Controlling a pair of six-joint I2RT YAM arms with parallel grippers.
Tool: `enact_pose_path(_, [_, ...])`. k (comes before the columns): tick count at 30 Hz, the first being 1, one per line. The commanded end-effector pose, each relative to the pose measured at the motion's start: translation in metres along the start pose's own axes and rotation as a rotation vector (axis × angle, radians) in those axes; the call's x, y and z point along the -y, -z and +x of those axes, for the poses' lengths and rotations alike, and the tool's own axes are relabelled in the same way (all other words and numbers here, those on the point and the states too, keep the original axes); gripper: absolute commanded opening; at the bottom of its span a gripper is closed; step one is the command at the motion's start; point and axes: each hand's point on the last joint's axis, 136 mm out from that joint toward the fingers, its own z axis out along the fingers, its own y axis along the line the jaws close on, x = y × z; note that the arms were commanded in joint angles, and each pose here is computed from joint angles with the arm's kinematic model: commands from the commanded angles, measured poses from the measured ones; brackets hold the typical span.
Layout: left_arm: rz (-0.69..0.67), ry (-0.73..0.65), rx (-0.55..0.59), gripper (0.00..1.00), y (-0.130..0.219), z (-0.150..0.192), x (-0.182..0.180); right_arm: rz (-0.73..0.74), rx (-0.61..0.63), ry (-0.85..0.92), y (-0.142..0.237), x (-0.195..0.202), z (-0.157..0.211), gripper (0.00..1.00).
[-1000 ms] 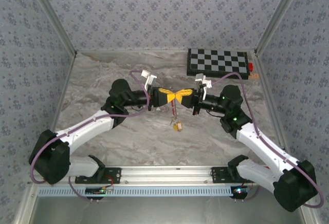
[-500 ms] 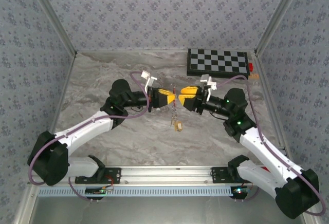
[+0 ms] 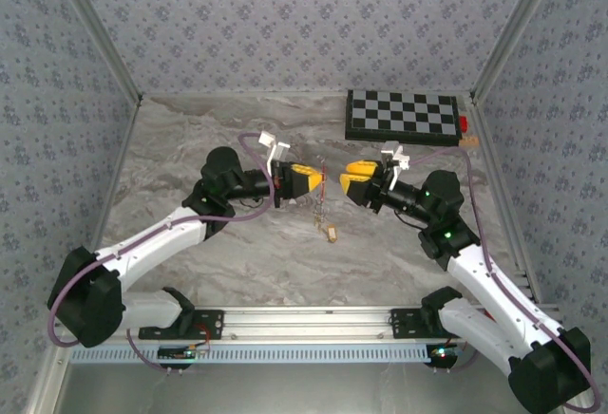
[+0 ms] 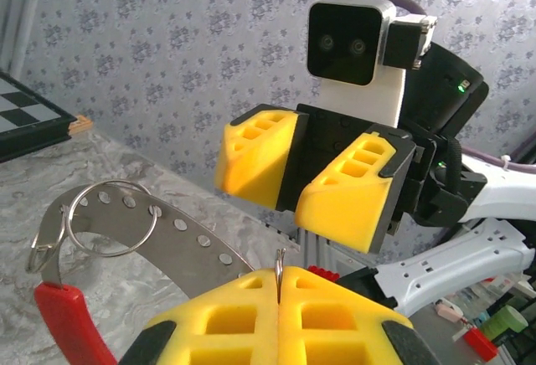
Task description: Put the keys on the keyring
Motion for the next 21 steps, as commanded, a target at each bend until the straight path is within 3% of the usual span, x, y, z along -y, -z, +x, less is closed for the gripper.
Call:
enact_pose_path(1, [-0.045,-0.079,0.026,0.00,0.002,-0.013,0.008,0.033,0.006,0.006,0.003,0.005,0.001,0.41])
enact_pose_path(13, [-0.480,-0.100,0.049,0.00,0.027,-0.011,-0.050,0.269,-0.122,-0.053,0.008,0.046,0.033,0.47])
enact_pose_path(21, [-0.559,-0.112,0.041,0.00,0.038,-0.009,-0.058,0.373,-0.210,-0.062,0.008,0.064,0.059,0.51])
